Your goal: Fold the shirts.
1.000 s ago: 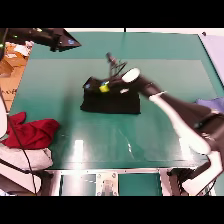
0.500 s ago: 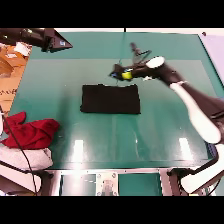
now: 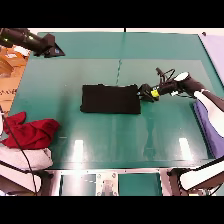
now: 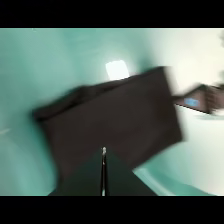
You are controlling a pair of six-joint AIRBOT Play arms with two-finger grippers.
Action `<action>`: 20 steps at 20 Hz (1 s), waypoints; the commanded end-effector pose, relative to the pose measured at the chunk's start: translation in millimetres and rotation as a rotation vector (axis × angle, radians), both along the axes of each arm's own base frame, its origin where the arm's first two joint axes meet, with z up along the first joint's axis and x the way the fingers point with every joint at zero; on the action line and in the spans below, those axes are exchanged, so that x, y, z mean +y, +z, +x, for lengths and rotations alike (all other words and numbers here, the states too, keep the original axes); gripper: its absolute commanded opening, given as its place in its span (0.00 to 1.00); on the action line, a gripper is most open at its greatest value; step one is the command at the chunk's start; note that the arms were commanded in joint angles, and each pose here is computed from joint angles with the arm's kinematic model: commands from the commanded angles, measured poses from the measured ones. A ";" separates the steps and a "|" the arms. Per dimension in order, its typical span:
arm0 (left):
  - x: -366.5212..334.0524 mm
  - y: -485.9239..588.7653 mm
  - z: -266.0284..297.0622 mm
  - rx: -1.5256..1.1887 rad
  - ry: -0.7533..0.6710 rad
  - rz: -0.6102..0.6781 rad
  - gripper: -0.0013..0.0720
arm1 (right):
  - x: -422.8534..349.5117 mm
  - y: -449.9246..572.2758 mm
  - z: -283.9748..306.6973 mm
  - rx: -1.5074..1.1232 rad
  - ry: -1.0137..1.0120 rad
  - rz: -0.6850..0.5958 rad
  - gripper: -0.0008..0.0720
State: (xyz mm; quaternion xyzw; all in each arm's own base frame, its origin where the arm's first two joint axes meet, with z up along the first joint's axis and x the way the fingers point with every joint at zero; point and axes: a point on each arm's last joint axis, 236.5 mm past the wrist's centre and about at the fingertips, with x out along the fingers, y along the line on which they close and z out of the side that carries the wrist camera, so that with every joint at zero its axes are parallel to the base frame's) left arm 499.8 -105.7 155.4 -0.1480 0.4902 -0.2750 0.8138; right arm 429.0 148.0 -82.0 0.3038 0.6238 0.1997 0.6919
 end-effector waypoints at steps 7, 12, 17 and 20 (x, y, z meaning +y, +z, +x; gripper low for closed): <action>72.6 -34.5 11.3 0.033 0.169 0.302 0.04 | 94.1 57.9 29.3 -0.147 0.036 0.230 0.04; 71.2 -38.1 2.8 0.067 0.150 0.307 0.04 | -2.4 191.4 69.5 -0.379 -0.136 0.221 0.04; 70.9 -38.5 1.8 0.071 0.148 0.306 0.04 | -163.7 263.9 48.1 -0.487 -0.431 0.120 0.04; 70.7 -39.2 0.0 0.079 0.144 0.307 0.04 | -264.4 282.8 23.3 -0.517 -0.631 0.069 0.04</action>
